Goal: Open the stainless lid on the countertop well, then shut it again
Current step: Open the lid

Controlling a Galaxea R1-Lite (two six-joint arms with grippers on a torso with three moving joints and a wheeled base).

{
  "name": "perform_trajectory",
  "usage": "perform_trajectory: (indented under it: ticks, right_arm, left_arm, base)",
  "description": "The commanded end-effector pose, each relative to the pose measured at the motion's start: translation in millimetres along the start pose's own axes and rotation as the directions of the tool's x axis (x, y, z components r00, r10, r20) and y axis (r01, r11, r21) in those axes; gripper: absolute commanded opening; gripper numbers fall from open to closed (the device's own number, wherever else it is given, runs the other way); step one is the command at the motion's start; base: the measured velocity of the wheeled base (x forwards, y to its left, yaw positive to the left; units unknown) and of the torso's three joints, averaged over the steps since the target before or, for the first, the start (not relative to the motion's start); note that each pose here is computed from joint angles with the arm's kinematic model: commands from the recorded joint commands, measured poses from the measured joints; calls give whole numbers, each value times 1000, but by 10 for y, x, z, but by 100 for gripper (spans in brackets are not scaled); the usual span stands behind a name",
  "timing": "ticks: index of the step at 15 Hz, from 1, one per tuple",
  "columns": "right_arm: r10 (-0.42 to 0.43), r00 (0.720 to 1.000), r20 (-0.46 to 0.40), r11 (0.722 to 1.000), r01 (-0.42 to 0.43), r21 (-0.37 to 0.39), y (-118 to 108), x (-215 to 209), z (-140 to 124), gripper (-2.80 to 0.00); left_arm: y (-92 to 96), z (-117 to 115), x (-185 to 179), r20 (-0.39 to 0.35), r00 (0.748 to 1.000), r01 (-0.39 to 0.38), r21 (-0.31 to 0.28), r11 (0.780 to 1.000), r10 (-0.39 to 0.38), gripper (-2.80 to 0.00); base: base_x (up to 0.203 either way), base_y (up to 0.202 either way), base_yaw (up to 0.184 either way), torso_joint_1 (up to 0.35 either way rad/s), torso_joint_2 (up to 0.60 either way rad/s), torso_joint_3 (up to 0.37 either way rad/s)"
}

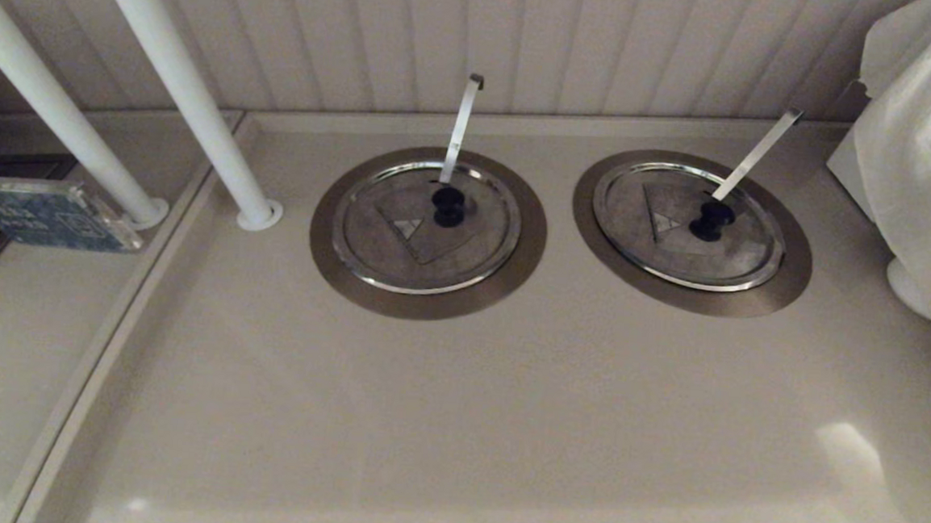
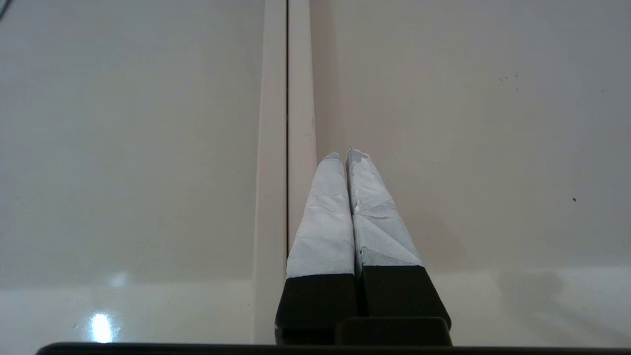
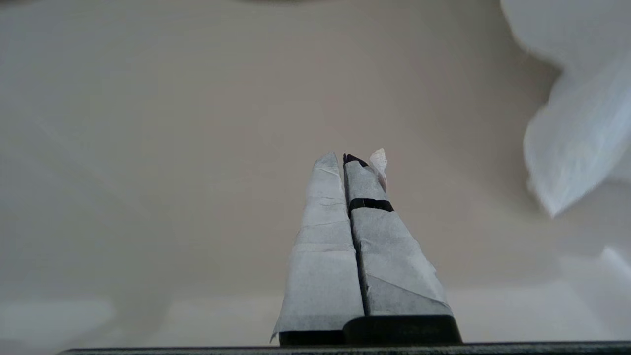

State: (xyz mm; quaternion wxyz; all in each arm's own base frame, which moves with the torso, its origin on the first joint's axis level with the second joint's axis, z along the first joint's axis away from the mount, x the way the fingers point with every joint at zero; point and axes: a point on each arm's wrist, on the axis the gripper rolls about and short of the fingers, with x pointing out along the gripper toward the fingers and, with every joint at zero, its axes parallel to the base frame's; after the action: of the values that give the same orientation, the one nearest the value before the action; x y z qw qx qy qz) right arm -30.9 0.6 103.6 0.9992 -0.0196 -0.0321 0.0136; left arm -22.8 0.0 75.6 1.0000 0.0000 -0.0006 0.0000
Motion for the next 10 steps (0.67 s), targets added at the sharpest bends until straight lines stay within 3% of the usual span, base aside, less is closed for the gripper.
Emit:
perform_trajectory:
  ticks: [1,6,10]
  right_arm:
    - [14,1000,-21,1000,-14,0,-5,33,169,-280]
    - [24,990,-137,1000,-23,7,-32,395,666,-280]
    - [19,987,-159,1000,-17,16,-54,860,811,-280]
  left_arm:
    - [0,2,0,1,1000,0,0,1000,0,-280]
    - [0,1,-1,2,1000,0,0,1000,0,-280]
    - [0,0,-1,1,1000,0,0,1000,0,-280]
  base:
    - [0,0,0,0,0,0]
    - [0,0,0,0,0,0]
    - [0,0,0,0,0,0]
